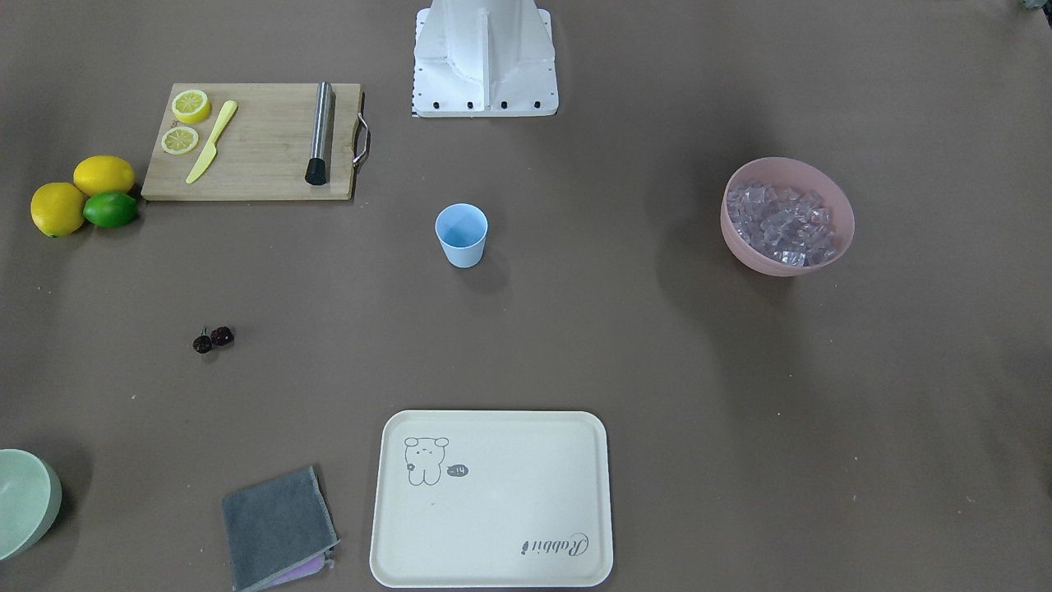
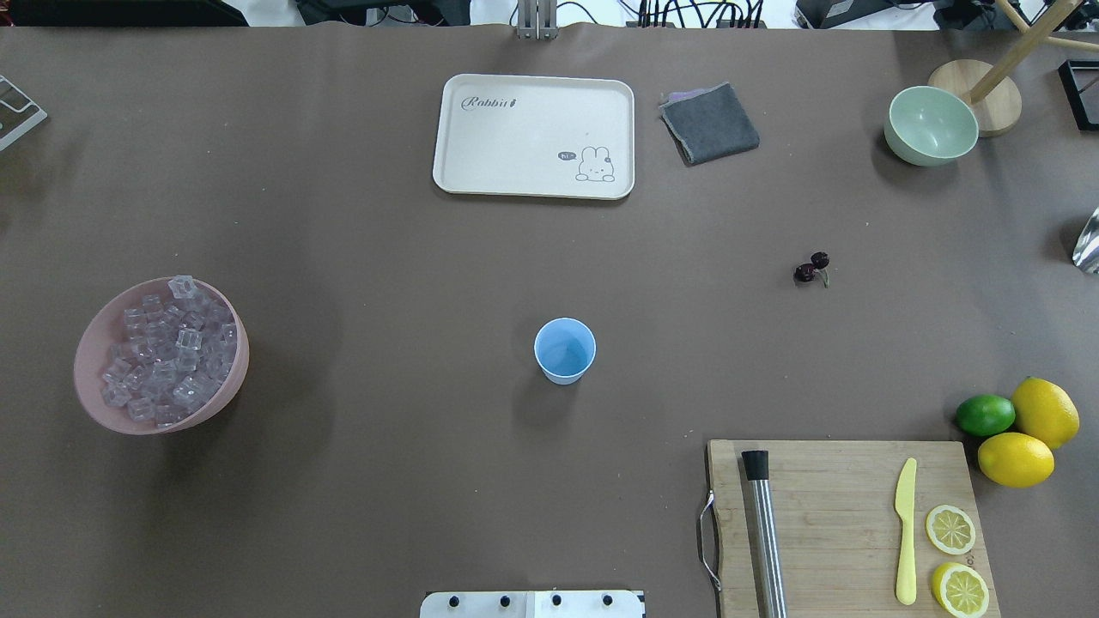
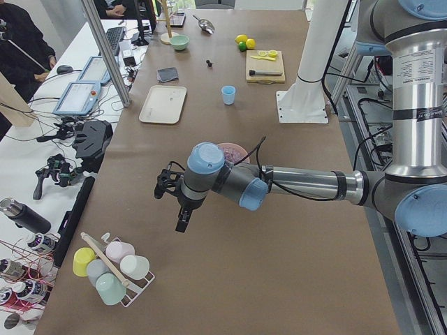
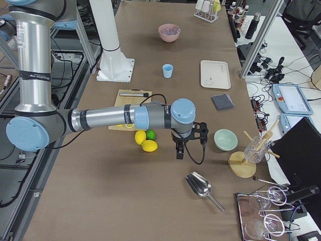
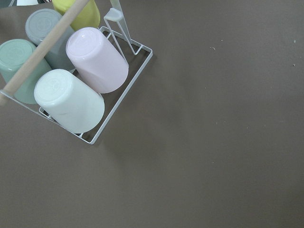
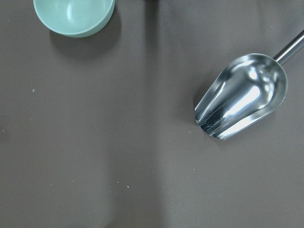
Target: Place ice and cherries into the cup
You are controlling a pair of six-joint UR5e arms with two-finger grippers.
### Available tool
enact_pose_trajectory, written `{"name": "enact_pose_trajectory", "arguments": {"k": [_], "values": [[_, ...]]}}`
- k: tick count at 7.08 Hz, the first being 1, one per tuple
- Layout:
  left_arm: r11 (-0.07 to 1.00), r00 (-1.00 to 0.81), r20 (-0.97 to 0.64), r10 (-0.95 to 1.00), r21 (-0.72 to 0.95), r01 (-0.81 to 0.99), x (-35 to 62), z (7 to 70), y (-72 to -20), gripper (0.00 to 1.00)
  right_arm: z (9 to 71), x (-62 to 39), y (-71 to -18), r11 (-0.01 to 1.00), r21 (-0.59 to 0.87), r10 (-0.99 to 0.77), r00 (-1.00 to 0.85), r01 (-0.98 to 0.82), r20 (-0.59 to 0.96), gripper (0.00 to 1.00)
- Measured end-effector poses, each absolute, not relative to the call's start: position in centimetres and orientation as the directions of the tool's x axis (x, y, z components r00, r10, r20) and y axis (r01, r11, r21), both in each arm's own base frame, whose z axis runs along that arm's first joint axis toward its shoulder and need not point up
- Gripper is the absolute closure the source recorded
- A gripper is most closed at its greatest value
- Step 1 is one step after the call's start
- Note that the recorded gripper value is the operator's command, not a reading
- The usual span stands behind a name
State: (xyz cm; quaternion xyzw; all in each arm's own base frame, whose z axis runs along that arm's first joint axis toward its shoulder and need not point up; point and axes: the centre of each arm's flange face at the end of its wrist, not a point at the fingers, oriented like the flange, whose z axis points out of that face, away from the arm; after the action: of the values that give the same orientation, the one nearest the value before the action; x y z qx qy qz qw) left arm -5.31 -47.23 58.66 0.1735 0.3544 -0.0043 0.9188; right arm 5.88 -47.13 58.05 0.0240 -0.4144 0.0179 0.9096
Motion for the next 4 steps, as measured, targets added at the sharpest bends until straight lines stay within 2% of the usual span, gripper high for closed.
{"name": "enact_pose_trajectory", "arguments": {"k": [4], "values": [[0.939,0.745,-0.656,0.121,0.320,0.129,-5.21,58.38,-47.20,0.02,57.96,5.79,-47.16,0.998,0.031,0.009,0.656,-0.051,0.755,0.00]]}}
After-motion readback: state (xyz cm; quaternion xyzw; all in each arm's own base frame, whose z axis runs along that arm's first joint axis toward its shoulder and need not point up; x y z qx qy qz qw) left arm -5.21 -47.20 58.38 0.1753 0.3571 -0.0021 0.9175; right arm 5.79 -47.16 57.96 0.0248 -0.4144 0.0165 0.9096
